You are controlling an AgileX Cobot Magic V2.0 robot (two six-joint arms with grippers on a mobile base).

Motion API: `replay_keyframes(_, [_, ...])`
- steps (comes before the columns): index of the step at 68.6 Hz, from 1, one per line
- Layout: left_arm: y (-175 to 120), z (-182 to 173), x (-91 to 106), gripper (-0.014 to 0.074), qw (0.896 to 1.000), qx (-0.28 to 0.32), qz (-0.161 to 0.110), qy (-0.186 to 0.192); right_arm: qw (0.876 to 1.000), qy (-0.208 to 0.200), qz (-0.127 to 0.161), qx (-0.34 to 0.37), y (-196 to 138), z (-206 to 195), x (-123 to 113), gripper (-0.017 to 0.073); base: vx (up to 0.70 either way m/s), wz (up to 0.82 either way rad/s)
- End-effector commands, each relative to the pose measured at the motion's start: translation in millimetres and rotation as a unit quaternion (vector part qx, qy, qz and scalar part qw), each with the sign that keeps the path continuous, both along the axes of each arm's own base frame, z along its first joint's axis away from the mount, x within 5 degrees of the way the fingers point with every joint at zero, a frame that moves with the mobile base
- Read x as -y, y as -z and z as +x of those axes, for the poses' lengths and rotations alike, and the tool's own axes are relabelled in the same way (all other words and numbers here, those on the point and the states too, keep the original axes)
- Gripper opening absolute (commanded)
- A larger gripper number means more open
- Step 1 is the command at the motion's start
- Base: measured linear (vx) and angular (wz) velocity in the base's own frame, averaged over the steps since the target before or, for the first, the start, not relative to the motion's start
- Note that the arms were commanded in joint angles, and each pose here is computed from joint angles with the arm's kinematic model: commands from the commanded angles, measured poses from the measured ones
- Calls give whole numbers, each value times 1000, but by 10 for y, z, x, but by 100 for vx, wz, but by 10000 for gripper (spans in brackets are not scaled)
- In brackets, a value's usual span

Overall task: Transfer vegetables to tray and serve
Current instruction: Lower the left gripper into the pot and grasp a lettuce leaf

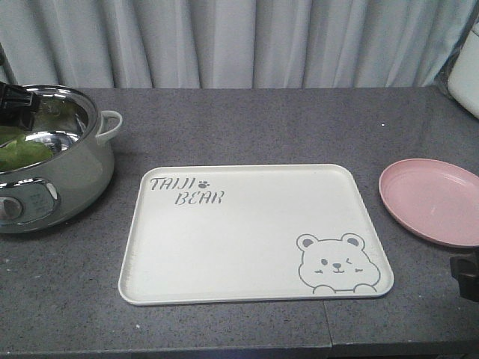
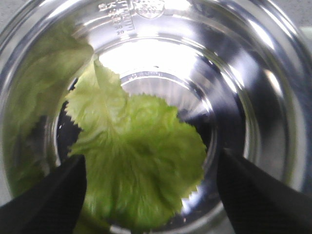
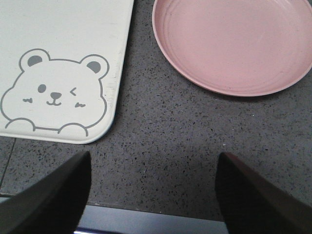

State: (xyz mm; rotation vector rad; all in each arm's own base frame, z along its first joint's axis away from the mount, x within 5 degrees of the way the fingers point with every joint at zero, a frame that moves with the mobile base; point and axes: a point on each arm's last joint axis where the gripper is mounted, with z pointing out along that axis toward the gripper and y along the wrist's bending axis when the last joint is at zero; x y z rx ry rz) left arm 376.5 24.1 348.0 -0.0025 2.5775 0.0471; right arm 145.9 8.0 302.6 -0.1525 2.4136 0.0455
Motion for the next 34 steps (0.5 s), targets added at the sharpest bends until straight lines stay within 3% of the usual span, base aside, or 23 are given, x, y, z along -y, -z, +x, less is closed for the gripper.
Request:
replay_keyframes(1, [-184, 117, -29, 545, 999, 41, -7, -1, 999, 4, 1, 42, -136, 49, 8, 525, 0, 0])
replay_keyframes(34, [367, 606, -88, 545, 1000, 1, 8, 7, 999, 4, 1, 39, -132, 46, 8, 525, 0, 0])
